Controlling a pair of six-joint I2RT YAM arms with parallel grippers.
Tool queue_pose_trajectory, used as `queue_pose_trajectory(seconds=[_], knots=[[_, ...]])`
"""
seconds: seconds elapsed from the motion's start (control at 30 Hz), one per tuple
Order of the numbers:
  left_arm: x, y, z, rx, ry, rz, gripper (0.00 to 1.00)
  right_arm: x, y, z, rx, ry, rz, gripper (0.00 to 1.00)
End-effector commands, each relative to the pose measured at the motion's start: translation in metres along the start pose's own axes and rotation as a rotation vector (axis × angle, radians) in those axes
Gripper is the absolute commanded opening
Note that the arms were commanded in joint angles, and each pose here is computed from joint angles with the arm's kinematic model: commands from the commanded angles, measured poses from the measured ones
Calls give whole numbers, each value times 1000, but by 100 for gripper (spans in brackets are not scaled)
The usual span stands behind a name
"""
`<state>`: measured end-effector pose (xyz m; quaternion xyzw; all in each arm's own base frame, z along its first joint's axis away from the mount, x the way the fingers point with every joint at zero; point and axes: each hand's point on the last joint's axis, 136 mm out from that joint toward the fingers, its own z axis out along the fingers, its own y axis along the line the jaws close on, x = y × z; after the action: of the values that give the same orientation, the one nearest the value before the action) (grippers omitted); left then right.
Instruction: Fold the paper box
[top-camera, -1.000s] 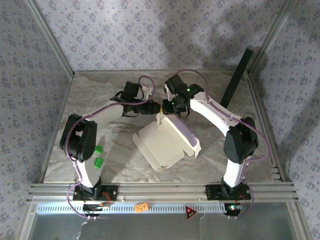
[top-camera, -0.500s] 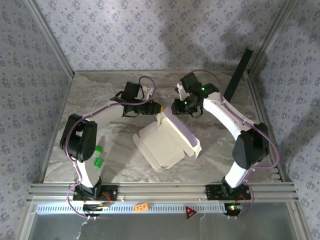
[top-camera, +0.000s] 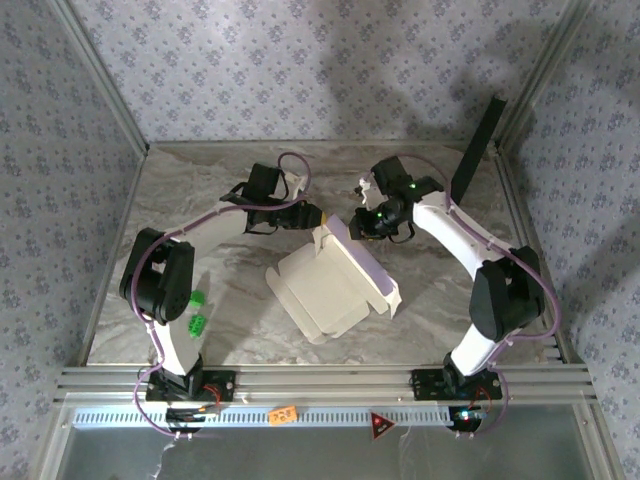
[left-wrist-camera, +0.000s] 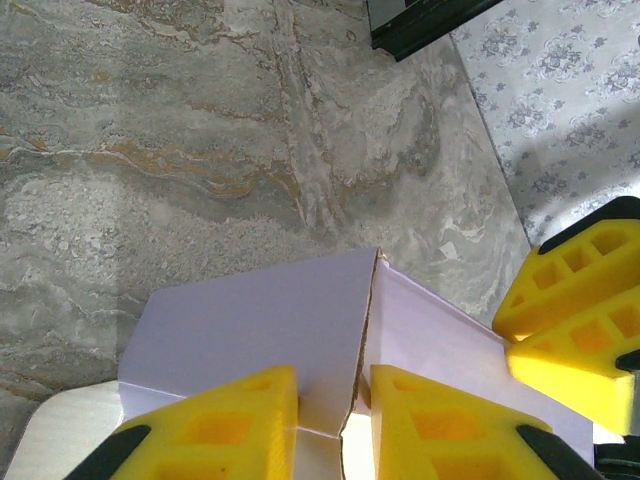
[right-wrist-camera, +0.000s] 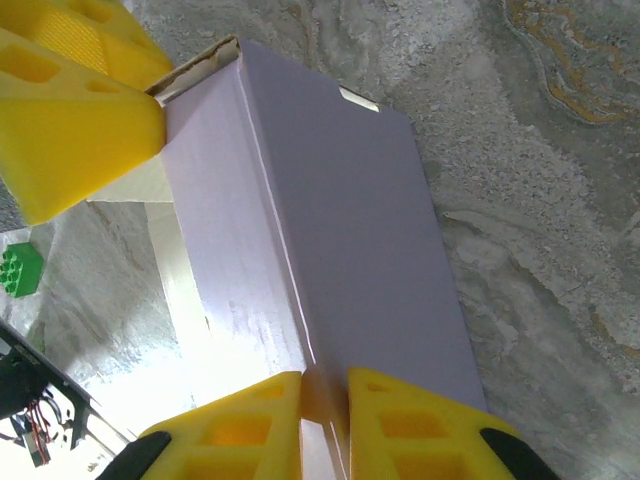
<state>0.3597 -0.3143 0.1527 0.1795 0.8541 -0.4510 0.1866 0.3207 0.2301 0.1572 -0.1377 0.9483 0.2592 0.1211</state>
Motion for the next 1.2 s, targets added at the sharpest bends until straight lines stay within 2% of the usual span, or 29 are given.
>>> queue_pose_trajectory(seconds=[0.0,0.13,0.3,0.47,0.6,0.83,1.17], knots=[[14,5,-1,-40,45,-2,32,7,-3,1,-7,13,-1,17],[0,-4,-20,-35,-14,67,40,7,-4,2,-9,13,0,17],[-17,-5,-48,-33,-89,134,42,6,-5,3,-8,11,4,17],[-21,6,-58,-36,-109,176,44,6,-6,4,-9,14,5,17],[-11,22,-48,-46,-86,250,45,5,-7,5,-10,18,8,17],[10,28,-23,39,-99,422,47,7,-8,7,-12,28,12,17],[27,38,17,86,-43,482,46,8,-5,8,-21,36,12,17]])
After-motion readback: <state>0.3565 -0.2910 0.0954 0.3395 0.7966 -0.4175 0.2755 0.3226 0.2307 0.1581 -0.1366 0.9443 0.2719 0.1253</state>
